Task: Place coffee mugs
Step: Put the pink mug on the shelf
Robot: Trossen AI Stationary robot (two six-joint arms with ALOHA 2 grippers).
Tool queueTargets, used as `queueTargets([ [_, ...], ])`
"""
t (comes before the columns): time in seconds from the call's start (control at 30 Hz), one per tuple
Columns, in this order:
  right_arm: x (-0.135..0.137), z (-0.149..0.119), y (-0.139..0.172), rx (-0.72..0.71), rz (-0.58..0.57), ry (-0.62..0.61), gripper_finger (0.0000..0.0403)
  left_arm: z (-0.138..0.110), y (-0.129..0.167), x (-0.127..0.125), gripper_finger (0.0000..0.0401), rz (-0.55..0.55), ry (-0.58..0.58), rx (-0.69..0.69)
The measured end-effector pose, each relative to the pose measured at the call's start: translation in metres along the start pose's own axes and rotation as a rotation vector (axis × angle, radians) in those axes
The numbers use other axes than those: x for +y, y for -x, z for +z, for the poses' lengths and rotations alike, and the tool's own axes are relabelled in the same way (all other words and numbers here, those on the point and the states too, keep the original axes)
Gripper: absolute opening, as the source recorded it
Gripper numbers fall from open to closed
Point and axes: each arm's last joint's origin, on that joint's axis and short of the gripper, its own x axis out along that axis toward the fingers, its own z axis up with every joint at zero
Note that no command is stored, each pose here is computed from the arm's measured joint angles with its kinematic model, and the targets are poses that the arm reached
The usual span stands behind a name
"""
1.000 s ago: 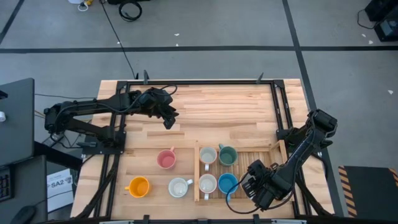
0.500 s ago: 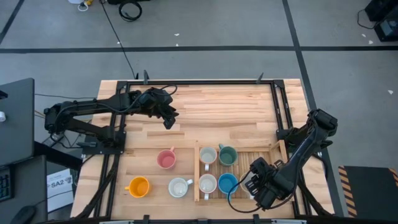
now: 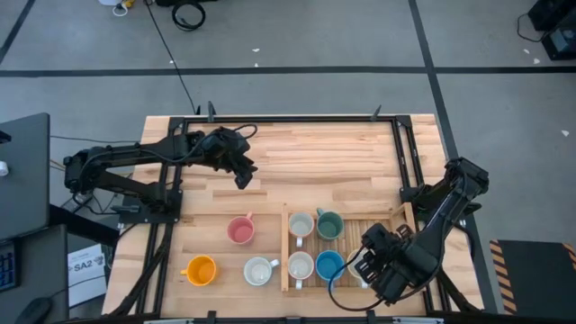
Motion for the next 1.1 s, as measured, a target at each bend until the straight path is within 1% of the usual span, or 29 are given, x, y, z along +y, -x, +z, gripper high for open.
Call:
queueTargets([
  [0.17, 0.005, 0.011, 0.006, -0.072, 0.046, 0.017, 0.02, -0.009, 0.0, 0.001, 0.0137, -0.038, 0.002, 0.107],
  [0.37, 0.009, 0.027, 0.003, -0.119, 0.05, 0.077, 0.02, -0.022, 0.003, 0.002, 0.0137, -0.103, 0.017, 0.279],
  [0.47, 0.011, 0.035, 0.001, -0.12, 0.051, 0.112, 0.02, -0.03, 0.005, -0.002, 0.0137, -0.119, 0.007, 0.356],
  [0.57, 0.013, 0.043, -0.002, -0.121, 0.05, 0.144, 0.02, -0.038, 0.007, -0.012, 0.0137, -0.137, -0.029, 0.402],
  [0.8, 0.018, 0.056, -0.005, -0.124, 0.072, 0.194, 0.02, -0.055, 0.012, -0.043, 0.0137, -0.204, -0.16, 0.435],
  [0.97, 0.021, 0.06, -0.006, -0.128, 0.093, 0.227, 0.02, -0.067, 0.017, -0.061, 0.0137, -0.148, -0.21, 0.41],
  [1.1, 0.024, 0.061, -0.006, -0.131, 0.114, 0.244, 0.02, -0.074, 0.021, -0.07, 0.0137, -0.112, -0.223, 0.386],
])
